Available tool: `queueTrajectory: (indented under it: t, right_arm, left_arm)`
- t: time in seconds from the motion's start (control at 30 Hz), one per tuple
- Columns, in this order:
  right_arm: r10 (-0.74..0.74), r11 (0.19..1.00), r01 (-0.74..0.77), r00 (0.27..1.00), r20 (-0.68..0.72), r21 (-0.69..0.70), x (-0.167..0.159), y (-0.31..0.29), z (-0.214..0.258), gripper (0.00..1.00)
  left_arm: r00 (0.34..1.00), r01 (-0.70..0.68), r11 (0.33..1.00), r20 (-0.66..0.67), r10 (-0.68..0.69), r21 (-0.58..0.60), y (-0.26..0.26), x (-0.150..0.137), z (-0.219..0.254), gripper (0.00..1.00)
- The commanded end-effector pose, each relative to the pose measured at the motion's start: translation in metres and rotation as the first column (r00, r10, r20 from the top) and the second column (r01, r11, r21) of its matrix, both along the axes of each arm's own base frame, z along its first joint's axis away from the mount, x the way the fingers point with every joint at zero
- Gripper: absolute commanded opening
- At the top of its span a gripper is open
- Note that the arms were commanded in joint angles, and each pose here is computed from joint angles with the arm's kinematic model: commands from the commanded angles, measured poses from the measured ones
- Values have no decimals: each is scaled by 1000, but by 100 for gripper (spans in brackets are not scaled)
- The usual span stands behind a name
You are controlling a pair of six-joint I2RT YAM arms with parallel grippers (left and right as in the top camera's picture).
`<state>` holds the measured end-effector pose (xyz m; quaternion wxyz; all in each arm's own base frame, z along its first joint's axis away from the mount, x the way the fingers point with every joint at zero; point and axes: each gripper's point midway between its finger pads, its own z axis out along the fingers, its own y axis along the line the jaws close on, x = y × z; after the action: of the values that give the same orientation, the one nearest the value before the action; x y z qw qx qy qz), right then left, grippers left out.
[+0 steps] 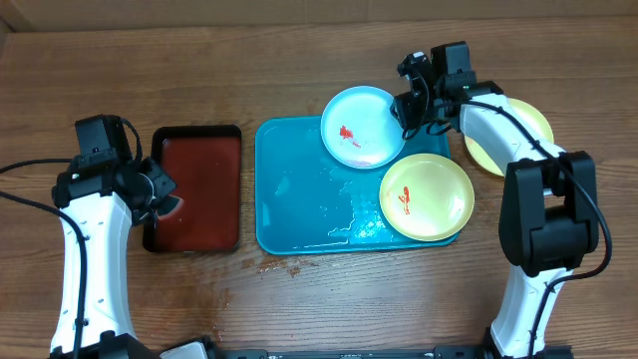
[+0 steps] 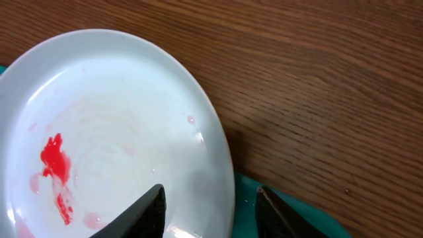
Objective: Clean dirty plates on tray and stack at the side
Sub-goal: 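Move the right gripper to the white plate rim and grasp it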
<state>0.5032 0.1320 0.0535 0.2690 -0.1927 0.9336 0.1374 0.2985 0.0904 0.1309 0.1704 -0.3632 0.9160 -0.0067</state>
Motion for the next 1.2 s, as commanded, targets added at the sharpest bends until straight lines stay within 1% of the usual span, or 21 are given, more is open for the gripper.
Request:
queueTrajectory:
  t: [0.0, 0.3, 0.37, 0.43, 0.5, 0.53, 0.6, 0.67, 0.7, 0.73, 0.93, 1.17]
  right_arm:
    - [19, 1000, -19, 1000, -3, 7, 3, 4, -9, 46]
    - [23, 1000, -23, 1000, -15, 12, 2, 5, -17, 44]
    - [23, 1000, -22, 1000, -15, 13, 2, 5, -16, 39]
    - [21, 1000, -21, 1000, -16, 13, 2, 5, -17, 31]
    - [21, 1000, -20, 1000, -17, 15, 2, 6, -16, 29]
    - [23, 1000, -23, 1000, -17, 15, 2, 7, -17, 26]
    - [30, 999, -30, 999, -17, 15, 1, 11, -17, 24]
    - [41, 999, -40, 999, -17, 14, -1, 16, -17, 25]
    - [47, 999, -46, 999, -15, 12, -1, 18, -17, 34]
    - [45, 999, -45, 999, -10, 0, -1, 19, -17, 38]
    - [25, 996, -22, 999, 33, -92, 7, 14, -18, 39]
    - [38, 994, -32, 998, 53, -109, 10, 13, -18, 42]
  left_arm:
    - [1000, 6, 1000, 12, -6, -6, 1, 4, 2, 4]
    - [1000, 7, 1000, 15, -6, -5, 1, 4, 2, 4]
    - [1000, 7, 1000, 15, -6, -5, 1, 4, 2, 4]
    - [1000, 6, 1000, 15, -6, -5, 1, 4, 2, 4]
    - [1000, 6, 1000, 15, -6, -5, 1, 4, 2, 4]
    - [1000, 7, 1000, 15, -6, -5, 1, 4, 2, 4]
    - [1000, 7, 1000, 15, -6, -5, 1, 4, 2, 4]
    - [1000, 7, 1000, 15, -6, -5, 1, 4, 2, 4]
    - [1000, 7, 1000, 15, -6, -5, 1, 4, 2, 4]
    - [1000, 7, 1000, 15, -6, -5, 1, 4, 2, 4]
    - [1000, 7, 1000, 15, -6, -5, 1, 4, 2, 4]
    - [1000, 7, 1000, 15, -6, -5, 1, 4, 2, 4]
